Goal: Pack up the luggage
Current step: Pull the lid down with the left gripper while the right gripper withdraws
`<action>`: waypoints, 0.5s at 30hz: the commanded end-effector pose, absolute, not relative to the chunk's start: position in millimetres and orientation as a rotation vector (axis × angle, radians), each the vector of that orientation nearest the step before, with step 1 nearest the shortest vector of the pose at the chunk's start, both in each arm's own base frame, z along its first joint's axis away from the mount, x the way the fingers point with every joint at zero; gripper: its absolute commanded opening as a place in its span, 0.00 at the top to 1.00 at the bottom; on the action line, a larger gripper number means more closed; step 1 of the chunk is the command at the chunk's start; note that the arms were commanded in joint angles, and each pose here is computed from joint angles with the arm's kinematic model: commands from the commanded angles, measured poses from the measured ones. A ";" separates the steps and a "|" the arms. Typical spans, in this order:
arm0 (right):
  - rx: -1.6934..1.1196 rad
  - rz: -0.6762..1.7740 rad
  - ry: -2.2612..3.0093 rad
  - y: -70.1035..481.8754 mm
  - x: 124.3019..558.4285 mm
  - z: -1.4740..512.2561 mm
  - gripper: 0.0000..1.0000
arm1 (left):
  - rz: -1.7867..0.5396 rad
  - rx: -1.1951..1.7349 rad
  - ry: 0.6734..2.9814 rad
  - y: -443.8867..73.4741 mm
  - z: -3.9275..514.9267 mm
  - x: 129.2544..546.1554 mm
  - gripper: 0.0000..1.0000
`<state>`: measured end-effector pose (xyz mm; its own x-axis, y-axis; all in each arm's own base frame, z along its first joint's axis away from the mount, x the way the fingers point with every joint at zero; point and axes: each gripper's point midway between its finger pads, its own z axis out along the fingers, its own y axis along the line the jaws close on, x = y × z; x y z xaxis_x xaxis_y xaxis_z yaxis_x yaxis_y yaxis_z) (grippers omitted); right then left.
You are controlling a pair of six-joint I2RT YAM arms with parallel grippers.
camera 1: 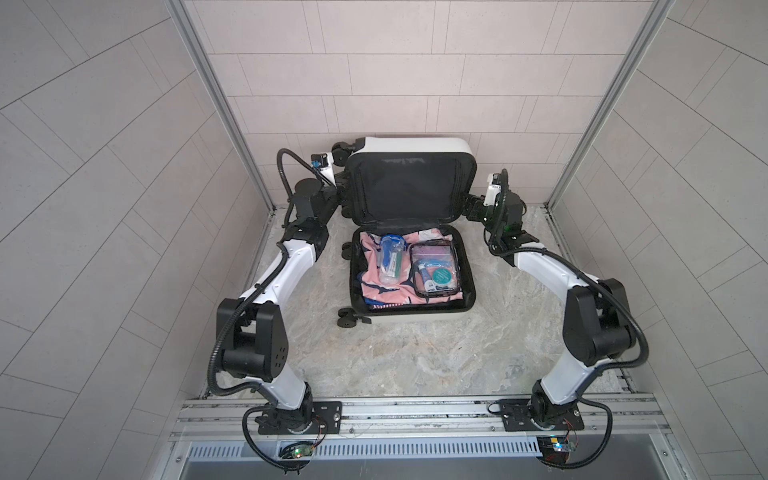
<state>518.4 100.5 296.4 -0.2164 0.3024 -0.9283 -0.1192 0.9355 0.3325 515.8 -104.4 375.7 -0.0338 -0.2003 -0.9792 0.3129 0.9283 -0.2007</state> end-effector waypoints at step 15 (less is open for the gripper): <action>-0.149 0.595 2.054 204.4 252.5 224.6 0.42 | -0.519 0.125 1.402 -115.7 422.5 457.8 1.00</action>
